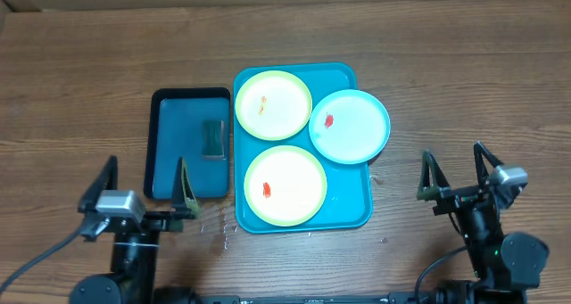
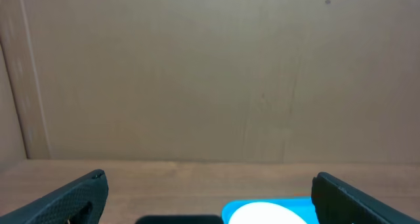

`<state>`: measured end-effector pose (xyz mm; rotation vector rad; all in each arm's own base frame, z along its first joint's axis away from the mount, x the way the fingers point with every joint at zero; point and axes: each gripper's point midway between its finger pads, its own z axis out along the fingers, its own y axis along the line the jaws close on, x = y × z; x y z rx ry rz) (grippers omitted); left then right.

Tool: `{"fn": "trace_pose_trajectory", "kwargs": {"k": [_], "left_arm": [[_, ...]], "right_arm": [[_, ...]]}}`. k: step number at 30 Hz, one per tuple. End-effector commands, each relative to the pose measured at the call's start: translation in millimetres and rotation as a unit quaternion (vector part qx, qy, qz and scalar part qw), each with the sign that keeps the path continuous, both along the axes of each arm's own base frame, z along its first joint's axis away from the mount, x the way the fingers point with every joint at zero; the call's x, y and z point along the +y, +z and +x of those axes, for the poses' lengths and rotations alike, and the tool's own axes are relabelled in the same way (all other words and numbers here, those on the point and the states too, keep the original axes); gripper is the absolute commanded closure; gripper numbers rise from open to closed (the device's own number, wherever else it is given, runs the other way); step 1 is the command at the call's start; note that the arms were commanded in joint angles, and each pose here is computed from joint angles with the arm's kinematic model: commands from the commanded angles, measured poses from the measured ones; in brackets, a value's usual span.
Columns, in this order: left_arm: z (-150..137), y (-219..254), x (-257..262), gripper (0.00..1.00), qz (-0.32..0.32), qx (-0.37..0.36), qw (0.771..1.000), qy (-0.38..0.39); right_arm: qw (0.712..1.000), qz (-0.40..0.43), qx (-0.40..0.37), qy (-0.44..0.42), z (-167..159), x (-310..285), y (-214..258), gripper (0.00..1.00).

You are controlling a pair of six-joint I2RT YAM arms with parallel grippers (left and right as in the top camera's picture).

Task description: Clean dirty plates on tray and stack at the side

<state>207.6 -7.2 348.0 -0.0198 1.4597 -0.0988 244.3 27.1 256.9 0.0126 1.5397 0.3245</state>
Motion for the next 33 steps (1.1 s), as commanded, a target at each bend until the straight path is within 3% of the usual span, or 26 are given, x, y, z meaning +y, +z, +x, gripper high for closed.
{"fn": "trace_pose_trajectory", "kwargs": {"k": [1,7,13,24,28,33], "left_arm": [[1,26,0,0.0,0.014,0.004,1.0,-0.001],[13,43,-10,0.0,0.032,0.064,0.997,-0.03],[31,46,-22,0.0,0.027,0.145,0.987,-0.07],[60,18,-42,0.0,0.004,0.328,0.935,-0.136],[67,13,-47,0.0,-0.007,0.379,0.912,-0.154],[74,7,-53,0.0,-0.027,0.434,0.884,-0.174]], "right_arm": [[1.0,0.002,-0.001,0.006,2,2,28,0.0],[0.998,0.007,0.064,0.005,15,1,48,0.0],[0.984,0.014,0.178,0.005,32,0,47,0.0],[0.934,0.031,0.356,0.009,53,-1,50,0.0],[0.925,0.046,0.375,0.048,60,12,68,0.0],[0.93,0.065,0.344,0.117,69,34,104,0.0]]}}
